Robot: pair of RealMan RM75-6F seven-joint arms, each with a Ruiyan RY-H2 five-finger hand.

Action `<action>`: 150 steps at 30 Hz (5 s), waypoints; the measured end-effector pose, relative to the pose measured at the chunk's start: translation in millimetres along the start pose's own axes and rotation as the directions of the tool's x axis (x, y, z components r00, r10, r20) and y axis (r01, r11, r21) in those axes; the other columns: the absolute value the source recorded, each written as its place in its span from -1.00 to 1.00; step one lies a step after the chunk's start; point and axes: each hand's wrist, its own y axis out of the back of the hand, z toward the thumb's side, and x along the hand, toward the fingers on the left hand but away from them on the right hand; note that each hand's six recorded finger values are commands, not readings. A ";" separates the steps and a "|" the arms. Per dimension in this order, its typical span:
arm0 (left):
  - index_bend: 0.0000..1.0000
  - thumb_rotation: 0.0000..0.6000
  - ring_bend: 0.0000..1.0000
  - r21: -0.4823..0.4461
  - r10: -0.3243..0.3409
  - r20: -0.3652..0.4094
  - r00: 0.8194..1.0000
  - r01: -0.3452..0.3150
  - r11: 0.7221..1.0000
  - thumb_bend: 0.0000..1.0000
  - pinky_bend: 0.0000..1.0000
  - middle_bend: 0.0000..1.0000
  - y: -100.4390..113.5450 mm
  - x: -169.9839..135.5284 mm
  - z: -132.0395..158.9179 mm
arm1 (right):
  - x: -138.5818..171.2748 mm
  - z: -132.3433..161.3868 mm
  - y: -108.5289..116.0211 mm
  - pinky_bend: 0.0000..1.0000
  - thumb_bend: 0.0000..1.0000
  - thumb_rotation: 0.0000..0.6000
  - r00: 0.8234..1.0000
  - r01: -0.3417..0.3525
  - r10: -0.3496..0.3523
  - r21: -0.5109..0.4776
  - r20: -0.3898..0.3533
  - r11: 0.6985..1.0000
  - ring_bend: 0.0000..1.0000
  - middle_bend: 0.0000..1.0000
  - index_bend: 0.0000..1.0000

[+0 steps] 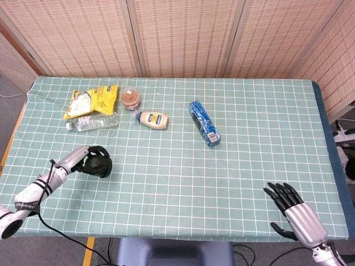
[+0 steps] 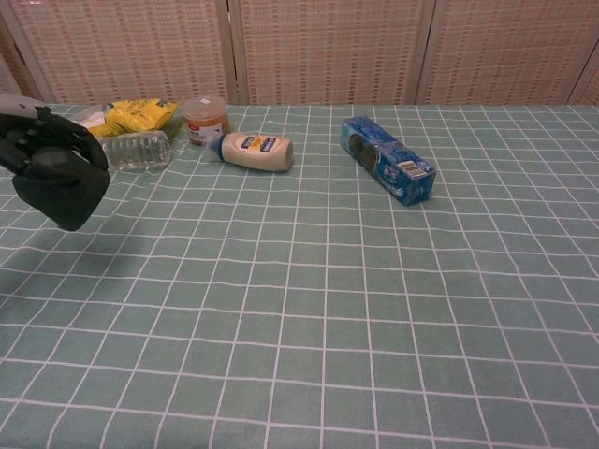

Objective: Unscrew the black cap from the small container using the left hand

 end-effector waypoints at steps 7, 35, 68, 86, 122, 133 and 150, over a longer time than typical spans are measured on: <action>0.20 1.00 0.10 0.469 0.091 -0.111 0.990 -0.029 0.883 -0.24 0.59 0.18 0.0 5.1 -20.5 | -0.2 -0.5 0.8 -1.00 -0.62 1.00 1.000 0.003 -0.003 0.000 -0.003 1.000 -1.00 -1.00 -1.00; 0.19 1.00 0.08 0.423 0.099 -0.303 0.948 0.040 0.905 -0.21 0.57 0.16 -32.3 14.6 -0.8 | -0.4 -0.5 0.7 -1.00 -0.62 1.00 1.000 0.002 -0.002 -0.015 -0.004 1.000 -1.00 -1.00 -1.00; -1.00 1.00 -0.95 0.564 0.050 -0.232 0.971 0.092 0.821 -0.26 -0.52 -0.99 -56.7 39.8 -22.7 | 0.6 -0.4 0.8 -1.00 -0.62 1.00 0.999 -0.031 0.030 -0.073 -0.017 0.997 -1.00 -1.00 -1.00; -1.00 1.00 -1.00 0.495 0.024 -0.231 0.973 0.096 0.864 -0.31 -0.63 -1.00 -47.2 29.2 -11.8 | 1.0 0.2 1.3 -1.00 -0.62 1.00 0.999 -0.031 0.030 -0.076 -0.019 0.997 -1.00 -1.00 -1.00; -0.02 1.00 -0.17 0.611 0.132 -0.145 0.981 -0.016 0.792 -0.28 -0.14 -0.12 -38.3 10.4 -3.4 | 4.0 2.7 0.5 -1.00 -0.62 1.00 0.999 -0.046 0.044 -0.072 -0.030 0.996 -1.00 -1.00 -1.00; -0.01 1.00 -0.16 0.562 0.199 -0.114 0.973 -0.102 0.821 -0.22 -0.10 -0.10 -16.7 -5.4 1.5 | 5.0 2.7 1.7 -1.00 -0.62 1.00 0.999 -0.042 0.041 -0.043 -0.029 0.998 -1.00 -1.00 -1.00; -0.78 1.00 -0.77 0.509 0.208 -0.366 0.907 0.009 0.861 -0.22 -0.57 -0.82 -5.3 -13.0 -87.8 | 6.4 6.4 -1.4 -1.00 -0.62 1.00 0.997 -0.068 0.065 -0.069 -0.047 0.995 -1.00 -1.00 -1.00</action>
